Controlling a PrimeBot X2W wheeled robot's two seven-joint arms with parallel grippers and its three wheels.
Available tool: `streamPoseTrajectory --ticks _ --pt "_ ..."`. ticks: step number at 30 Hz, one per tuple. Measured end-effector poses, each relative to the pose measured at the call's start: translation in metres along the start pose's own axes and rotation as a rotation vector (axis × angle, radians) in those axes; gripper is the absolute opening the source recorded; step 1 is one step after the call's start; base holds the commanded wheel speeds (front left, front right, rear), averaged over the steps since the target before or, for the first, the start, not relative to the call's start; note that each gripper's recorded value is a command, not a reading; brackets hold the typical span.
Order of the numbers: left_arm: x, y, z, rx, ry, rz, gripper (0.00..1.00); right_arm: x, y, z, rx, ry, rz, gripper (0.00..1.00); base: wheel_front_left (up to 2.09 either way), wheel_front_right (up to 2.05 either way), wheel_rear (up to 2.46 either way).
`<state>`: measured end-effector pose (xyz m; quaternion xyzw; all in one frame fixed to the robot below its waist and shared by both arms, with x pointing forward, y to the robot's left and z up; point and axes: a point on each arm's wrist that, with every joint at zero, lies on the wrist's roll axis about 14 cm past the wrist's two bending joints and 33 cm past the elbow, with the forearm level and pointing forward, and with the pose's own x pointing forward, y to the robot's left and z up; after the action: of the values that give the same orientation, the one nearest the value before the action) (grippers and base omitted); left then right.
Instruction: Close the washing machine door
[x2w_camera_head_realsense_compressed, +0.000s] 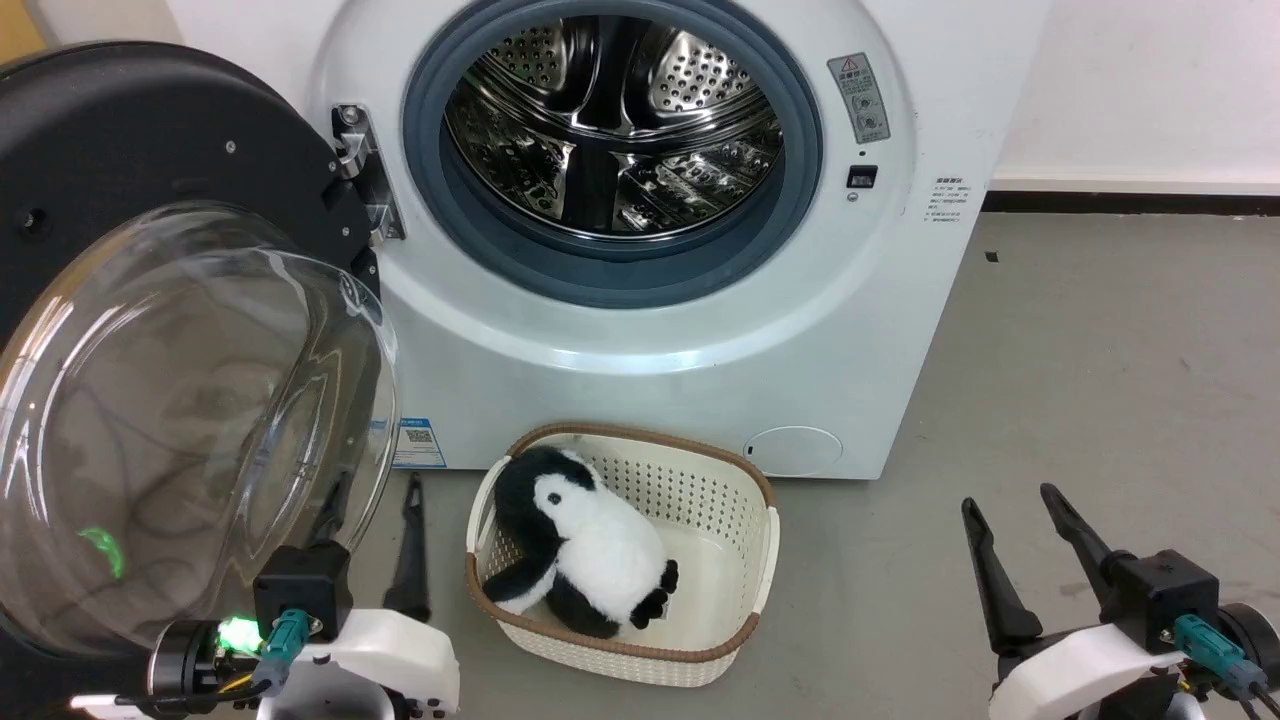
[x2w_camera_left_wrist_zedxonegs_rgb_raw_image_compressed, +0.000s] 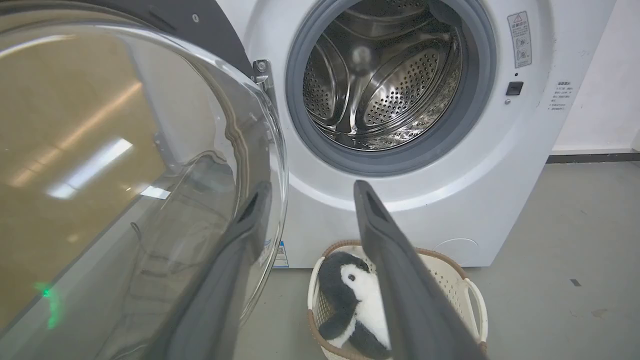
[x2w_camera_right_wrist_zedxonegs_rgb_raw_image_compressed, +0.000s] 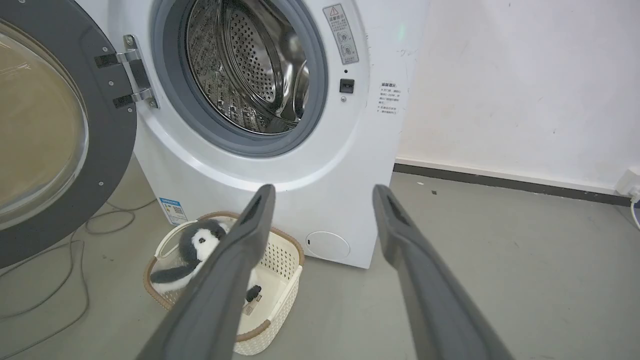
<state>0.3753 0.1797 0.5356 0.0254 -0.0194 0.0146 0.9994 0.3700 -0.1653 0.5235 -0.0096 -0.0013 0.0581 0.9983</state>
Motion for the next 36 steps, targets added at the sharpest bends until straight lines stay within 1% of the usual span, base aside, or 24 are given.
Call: streamPoseTrajectory --ticks 10,17,31,35,36 --pt "0.0 0.014 0.02 0.015 -0.072 0.046 0.0 0.005 0.004 0.001 0.009 -0.016 0.012 1.0 0.0 0.0 0.0" --pt "-0.001 0.035 0.044 0.004 -0.152 0.111 0.0 0.01 0.009 0.001 0.026 -0.026 0.029 1.0 0.0 0.0 0.0" --pt "-0.008 0.102 0.104 -0.044 -0.355 0.265 0.0 0.026 0.028 -0.004 0.056 -0.029 0.088 1.0 0.0 0.0 0.0" --pt "-0.013 0.124 0.121 -0.051 -0.413 0.311 0.0 0.031 0.033 -0.006 0.061 -0.03 0.104 1.0 0.0 0.0 0.0" --pt "-0.017 0.135 0.128 -0.058 -0.441 0.333 0.0 0.033 0.036 -0.007 0.063 -0.028 0.112 1.0 0.0 0.0 0.0"
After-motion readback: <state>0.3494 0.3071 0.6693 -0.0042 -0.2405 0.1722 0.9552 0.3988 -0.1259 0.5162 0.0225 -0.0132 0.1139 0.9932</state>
